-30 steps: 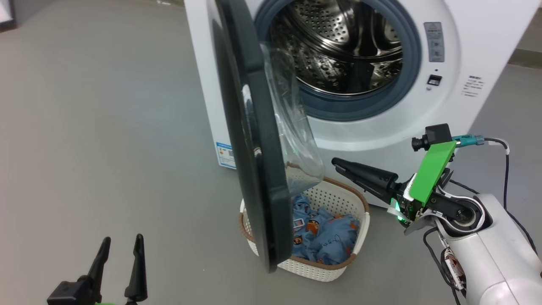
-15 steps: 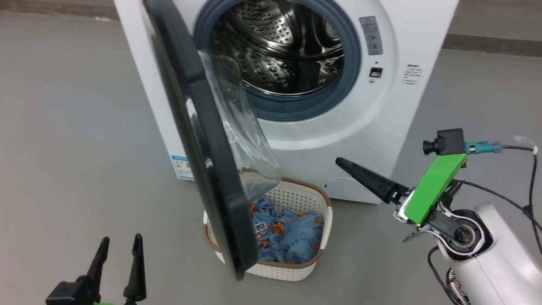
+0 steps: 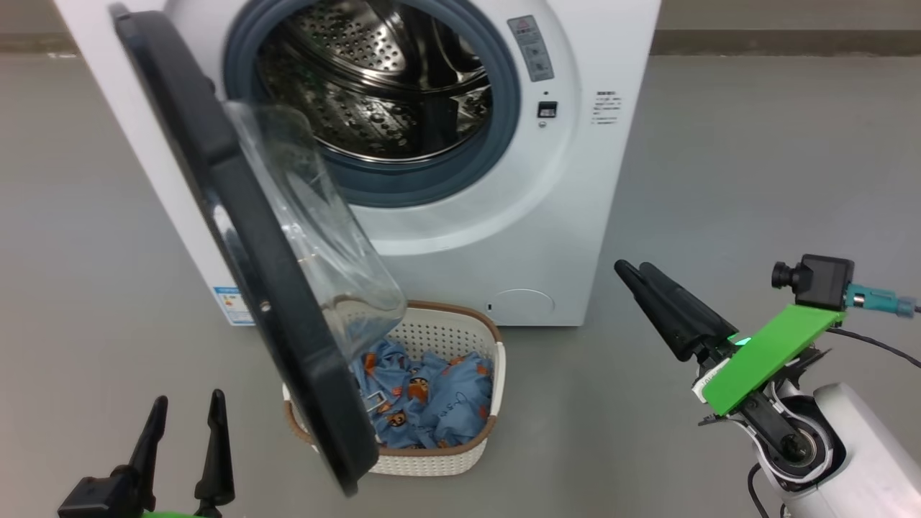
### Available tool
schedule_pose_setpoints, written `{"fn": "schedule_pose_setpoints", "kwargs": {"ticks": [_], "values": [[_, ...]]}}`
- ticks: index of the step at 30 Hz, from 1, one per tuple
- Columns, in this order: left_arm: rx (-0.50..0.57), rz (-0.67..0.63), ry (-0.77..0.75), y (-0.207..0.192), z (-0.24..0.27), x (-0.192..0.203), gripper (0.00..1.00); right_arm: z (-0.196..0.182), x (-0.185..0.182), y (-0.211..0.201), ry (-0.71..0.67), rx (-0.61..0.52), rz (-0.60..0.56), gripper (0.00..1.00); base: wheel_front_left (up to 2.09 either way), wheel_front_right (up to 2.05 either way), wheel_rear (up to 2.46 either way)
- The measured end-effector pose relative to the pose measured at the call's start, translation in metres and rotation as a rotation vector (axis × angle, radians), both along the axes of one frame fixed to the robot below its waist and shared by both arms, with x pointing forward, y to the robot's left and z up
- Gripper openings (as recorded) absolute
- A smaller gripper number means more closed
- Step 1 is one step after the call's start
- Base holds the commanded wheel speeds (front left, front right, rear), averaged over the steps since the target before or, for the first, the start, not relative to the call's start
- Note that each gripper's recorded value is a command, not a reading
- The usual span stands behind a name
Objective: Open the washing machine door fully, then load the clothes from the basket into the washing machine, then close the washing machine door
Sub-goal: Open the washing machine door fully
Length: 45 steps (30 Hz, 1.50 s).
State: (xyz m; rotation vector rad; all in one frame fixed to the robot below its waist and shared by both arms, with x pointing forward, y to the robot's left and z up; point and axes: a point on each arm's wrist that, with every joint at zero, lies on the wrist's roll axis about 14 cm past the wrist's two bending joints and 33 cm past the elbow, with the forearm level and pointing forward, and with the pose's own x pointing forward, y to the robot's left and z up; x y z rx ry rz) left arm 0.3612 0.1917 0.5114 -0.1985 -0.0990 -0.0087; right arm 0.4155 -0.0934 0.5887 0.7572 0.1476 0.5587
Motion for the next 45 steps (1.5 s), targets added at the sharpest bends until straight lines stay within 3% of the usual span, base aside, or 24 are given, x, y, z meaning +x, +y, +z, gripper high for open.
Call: {"fn": "schedule_pose_setpoints", "kwargs": {"ticks": [5, 11, 19, 23, 33, 45], "values": [[0.0, -0.043, -0.001, -0.014, 0.0, 0.01, 1.0, 0.001, -0.005, -0.028, -0.092, -0.044, -0.128, 1.0, 0.0, 0.0, 0.0], [-0.002, -0.067, 0.004, -0.023, -0.001, 0.013, 1.0, -0.017, -0.014, -0.051, -0.083, -0.041, -0.223, 1.0, 0.0, 0.0, 0.0], [-0.004, -0.086, 0.027, -0.03, -0.009, 0.01, 1.0, -0.028, -0.022, -0.082, -0.155, -0.138, -0.349, 1.0, 0.0, 0.0, 0.0], [-0.005, -0.091, 0.022, -0.032, -0.008, 0.011, 1.0, -0.031, -0.021, -0.1, -0.199, -0.246, -0.402, 1.0, 0.0, 0.0, 0.0], [-0.012, -0.086, 0.03, -0.032, -0.01, 0.011, 1.0, -0.052, -0.024, -0.116, -0.204, -0.414, -0.476, 1.0, 0.0, 0.0, 0.0], [-0.012, -0.075, 0.029, -0.028, -0.01, 0.009, 1.0, -0.062, -0.026, -0.115, -0.199, -0.462, -0.505, 1.0, 0.0, 0.0, 0.0]]}}
